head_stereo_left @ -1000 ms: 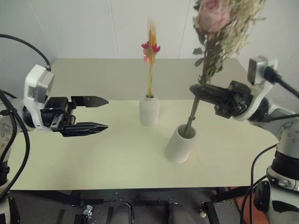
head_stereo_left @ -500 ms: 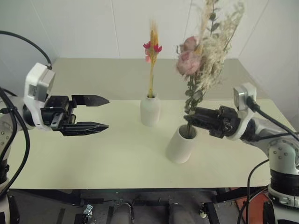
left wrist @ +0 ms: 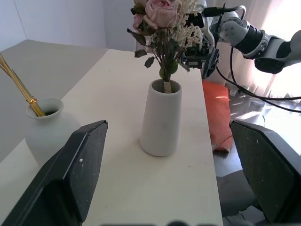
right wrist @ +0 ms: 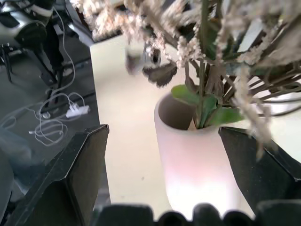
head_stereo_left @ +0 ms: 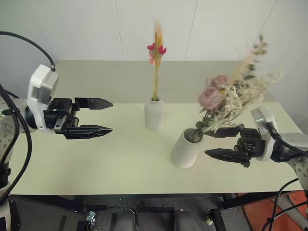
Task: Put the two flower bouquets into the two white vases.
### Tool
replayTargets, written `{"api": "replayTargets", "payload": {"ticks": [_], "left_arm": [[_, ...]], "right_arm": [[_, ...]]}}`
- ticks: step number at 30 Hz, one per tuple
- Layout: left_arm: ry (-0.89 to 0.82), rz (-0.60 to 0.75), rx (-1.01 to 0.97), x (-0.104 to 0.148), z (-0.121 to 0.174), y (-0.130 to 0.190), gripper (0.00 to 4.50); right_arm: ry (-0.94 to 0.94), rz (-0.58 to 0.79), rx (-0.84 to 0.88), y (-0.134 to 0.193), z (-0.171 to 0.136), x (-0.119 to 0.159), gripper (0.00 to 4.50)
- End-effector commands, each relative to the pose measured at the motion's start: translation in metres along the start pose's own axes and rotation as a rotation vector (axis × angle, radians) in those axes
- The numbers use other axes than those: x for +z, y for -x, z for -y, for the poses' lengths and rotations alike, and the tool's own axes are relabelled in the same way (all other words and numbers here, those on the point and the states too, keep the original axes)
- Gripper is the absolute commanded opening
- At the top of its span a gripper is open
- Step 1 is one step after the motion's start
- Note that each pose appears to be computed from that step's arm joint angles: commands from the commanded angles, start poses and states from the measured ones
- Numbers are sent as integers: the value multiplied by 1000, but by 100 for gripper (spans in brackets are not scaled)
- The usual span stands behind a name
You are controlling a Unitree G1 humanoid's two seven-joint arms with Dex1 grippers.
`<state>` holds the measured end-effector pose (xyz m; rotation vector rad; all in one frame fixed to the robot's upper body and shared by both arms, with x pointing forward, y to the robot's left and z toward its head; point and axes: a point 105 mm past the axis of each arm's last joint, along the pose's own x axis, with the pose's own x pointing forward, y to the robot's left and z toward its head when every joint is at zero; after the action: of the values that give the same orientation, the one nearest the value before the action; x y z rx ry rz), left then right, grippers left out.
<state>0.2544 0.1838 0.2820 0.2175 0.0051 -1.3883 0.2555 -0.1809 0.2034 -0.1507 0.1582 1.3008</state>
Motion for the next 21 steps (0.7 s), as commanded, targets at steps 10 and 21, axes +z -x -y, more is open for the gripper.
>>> {"api": "replayTargets", "payload": {"ticks": [10, 21], "left_arm": [[-50, -3, 11, 7, 4, 3, 450], [-36, -11, 71, 4, 7, 16, 450]], "right_arm": [[83, -208, -38, 27, 12, -15, 445], [118, -323, -123, 57, 21, -15, 445]]}}
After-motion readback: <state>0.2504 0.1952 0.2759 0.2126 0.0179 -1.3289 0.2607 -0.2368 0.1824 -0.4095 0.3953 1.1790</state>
